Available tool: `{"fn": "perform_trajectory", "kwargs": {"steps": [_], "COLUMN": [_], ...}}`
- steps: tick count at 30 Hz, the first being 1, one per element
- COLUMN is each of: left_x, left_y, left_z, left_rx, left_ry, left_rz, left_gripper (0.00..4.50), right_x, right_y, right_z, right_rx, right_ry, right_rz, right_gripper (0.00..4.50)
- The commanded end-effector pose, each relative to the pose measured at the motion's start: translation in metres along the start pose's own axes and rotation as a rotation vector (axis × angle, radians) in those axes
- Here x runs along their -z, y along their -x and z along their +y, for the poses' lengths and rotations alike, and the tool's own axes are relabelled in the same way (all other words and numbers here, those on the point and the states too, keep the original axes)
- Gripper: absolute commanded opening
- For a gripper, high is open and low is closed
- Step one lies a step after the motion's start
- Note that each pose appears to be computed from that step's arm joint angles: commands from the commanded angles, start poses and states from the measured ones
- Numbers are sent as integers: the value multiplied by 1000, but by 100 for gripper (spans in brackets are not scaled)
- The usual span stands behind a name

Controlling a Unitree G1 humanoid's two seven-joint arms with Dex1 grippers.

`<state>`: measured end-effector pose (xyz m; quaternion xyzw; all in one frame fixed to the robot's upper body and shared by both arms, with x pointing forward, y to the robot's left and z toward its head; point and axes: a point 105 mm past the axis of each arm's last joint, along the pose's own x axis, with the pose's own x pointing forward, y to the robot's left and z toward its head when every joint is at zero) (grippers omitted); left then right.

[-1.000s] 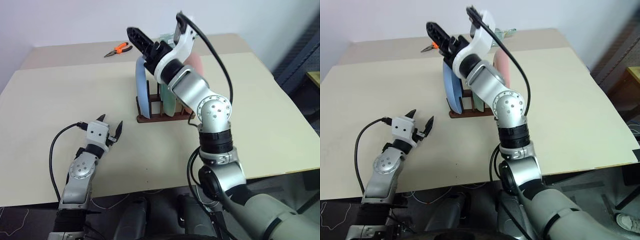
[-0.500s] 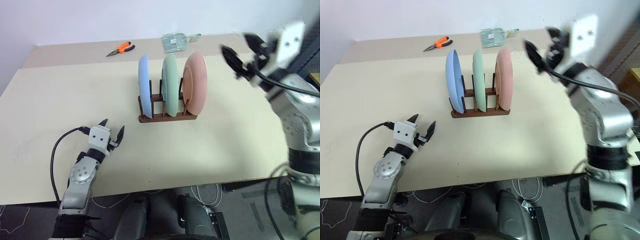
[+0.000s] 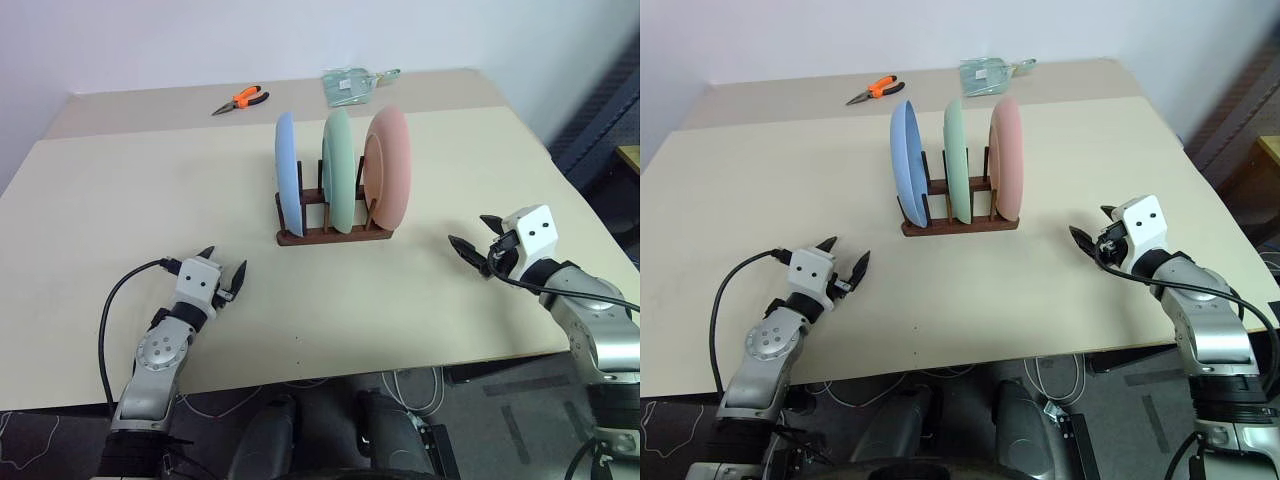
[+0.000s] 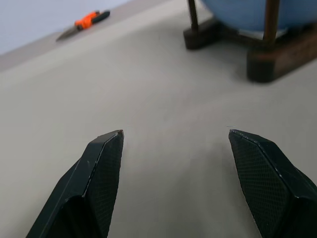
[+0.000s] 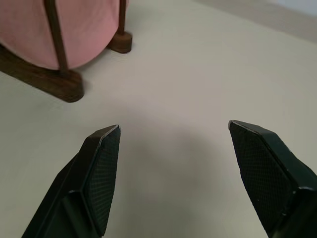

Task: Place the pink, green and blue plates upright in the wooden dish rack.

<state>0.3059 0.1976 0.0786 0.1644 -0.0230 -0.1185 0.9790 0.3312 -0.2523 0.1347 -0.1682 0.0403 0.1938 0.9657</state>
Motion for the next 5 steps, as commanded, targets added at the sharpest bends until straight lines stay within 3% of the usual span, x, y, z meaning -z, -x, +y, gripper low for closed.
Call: {"fn": "perform_trajectory", "kwargs": {"steps": [1,5], "left_x": [-9,-10], "left_y": [8,12], "left_z": [8,12], "left_rx": [-26,-55], "left_ry": [-32,-29], "left_rz": [-21,-16], "left_gripper": [349,349], "right_x": [-11,-17], "right_y": [-6,-16], "right_z": [2,2], "right_rx": [-9,-11], "right_ry": [37,34], "right_rz": [-59,-96], "right_gripper": [354,354]}}
